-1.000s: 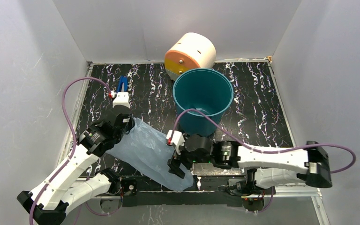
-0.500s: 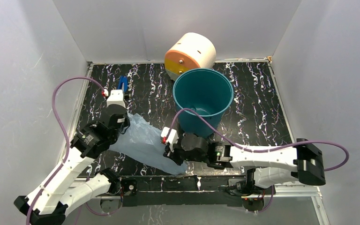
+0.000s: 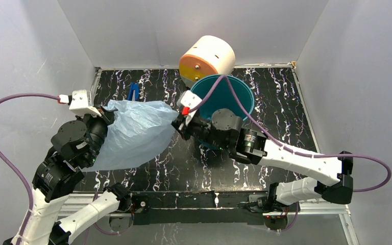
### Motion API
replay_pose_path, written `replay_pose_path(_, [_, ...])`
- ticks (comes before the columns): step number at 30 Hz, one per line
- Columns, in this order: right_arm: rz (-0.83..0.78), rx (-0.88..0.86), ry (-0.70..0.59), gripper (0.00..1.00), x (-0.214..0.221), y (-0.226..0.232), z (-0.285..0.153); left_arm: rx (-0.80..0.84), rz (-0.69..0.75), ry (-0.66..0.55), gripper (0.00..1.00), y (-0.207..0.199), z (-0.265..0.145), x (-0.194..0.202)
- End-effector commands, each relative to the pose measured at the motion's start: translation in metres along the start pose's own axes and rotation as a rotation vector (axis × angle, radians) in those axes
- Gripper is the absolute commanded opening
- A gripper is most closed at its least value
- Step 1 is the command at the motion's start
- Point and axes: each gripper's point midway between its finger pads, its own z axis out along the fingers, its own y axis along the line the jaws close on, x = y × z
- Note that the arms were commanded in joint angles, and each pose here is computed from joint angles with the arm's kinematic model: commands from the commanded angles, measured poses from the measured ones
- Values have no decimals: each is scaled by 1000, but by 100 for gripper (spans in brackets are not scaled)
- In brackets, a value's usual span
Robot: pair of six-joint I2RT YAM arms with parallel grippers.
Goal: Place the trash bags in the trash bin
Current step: Place the trash bag in the trash bin.
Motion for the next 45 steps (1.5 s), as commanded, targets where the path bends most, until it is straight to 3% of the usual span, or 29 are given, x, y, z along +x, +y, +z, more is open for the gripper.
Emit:
replay_pose_path(1, [-184, 190, -68, 0, -56, -42, 6, 85, -9, -73, 0, -16, -1, -20])
replay_pose_path(8, [-421, 329, -175, 0, -117, -70, -2, 315, -27, -190, 0, -68, 2, -59])
replay_pose_path(15, [-496, 433, -324, 0, -188, -87, -43, 492, -28, -240, 0, -117, 8, -92])
replay_pose_path(20, [-532, 506, -340, 0, -194, -99, -74, 560, -58, -284, 0, -134, 7, -106])
replay_pose_path(26, [-509, 525, -296, 0, -186, -108, -103, 660, -46, -186, 0, -160, 17, -86])
replay_pose_path(29, [-440, 527, -254, 0, -172, -112, -115, 650, -36, -121, 0, -164, 29, -68])
replay_pose_path(35, [-336, 531, 42, 0, -89, -124, -108, 610, -49, -49, 0, -164, 50, -40])
replay_pose_path(39, [-203, 516, 193, 0, -32, -164, -98, 596, -53, -30, 0, -165, 59, -31])
replay_pose_path(45, [-1, 456, 242, 0, 8, -212, -94, 551, -40, -49, 0, -158, 62, -38])
